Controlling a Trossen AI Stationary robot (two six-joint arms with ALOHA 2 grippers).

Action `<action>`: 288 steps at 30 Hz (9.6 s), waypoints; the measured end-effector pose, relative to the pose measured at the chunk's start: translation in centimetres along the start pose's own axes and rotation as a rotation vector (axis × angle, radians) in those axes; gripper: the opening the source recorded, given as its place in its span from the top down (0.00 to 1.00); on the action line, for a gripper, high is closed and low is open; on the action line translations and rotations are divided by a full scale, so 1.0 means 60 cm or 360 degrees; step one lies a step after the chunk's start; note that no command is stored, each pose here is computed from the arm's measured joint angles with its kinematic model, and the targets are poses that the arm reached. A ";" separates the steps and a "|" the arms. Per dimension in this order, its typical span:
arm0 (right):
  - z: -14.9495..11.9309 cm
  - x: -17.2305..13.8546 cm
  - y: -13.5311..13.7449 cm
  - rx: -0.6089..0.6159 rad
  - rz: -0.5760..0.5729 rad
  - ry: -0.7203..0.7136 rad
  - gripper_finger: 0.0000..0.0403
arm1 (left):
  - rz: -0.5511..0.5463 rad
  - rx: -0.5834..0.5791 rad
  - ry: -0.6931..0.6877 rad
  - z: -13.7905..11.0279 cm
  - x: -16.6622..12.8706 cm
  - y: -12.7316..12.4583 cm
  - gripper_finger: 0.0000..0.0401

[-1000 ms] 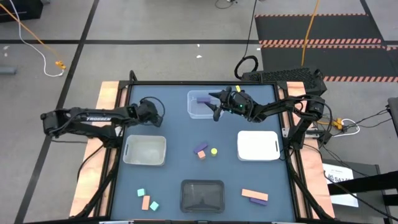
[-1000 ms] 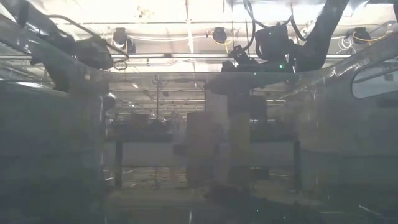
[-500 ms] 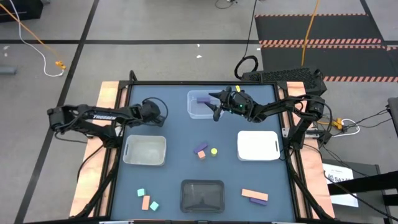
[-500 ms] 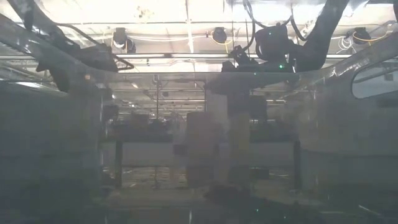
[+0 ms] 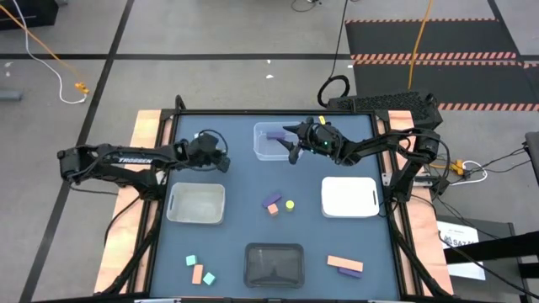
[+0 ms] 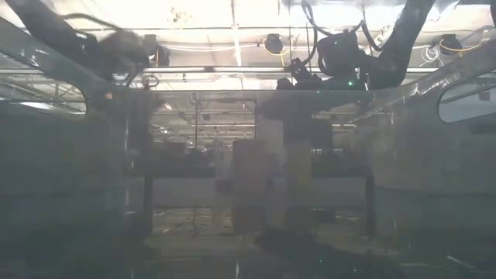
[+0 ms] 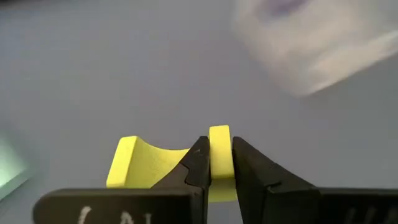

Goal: Sort & place blocks by color
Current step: Put the top left light yellow block into the gray bin, then put the top light yellow block into the gray bin

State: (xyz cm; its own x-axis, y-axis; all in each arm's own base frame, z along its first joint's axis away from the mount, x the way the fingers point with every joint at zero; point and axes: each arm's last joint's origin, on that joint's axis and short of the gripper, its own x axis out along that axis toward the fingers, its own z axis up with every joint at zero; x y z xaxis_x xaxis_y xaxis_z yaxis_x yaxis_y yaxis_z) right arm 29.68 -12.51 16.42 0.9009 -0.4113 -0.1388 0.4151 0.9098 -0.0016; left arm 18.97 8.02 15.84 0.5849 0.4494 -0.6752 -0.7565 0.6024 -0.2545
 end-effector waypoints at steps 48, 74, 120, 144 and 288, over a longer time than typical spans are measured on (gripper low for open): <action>0.007 -0.005 0.009 0.0028 0.0116 0.0016 0.40 | -0.1234 -0.0298 0.0127 -0.026 -0.105 -0.137 0.88; 0.093 -0.151 0.000 -0.0036 -0.0284 0.0532 0.40 | -0.0619 -0.0598 0.1058 -0.118 -0.184 -0.062 0.87; 0.031 -0.212 -0.090 0.1058 -0.1172 0.1506 0.40 | -0.0666 0.0204 -0.0339 0.048 -0.241 -0.094 0.47; -0.050 -0.170 -0.097 0.0900 -0.1280 0.1932 0.71 | -0.0601 0.0348 -0.0399 0.052 -0.238 -0.090 0.47; 0.133 -0.041 0.117 0.0839 0.0683 -0.0190 0.89 | -0.0181 0.1738 -0.1413 0.083 -0.033 -0.239 0.47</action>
State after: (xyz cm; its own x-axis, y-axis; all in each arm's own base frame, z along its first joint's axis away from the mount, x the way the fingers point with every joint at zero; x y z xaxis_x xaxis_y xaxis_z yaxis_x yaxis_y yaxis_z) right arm 31.40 -5.57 24.66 0.9945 -0.0518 0.0907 -0.0023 0.8571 0.5151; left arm 30.12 1.75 24.30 0.9230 0.3780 0.0712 -0.3288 0.6793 0.6561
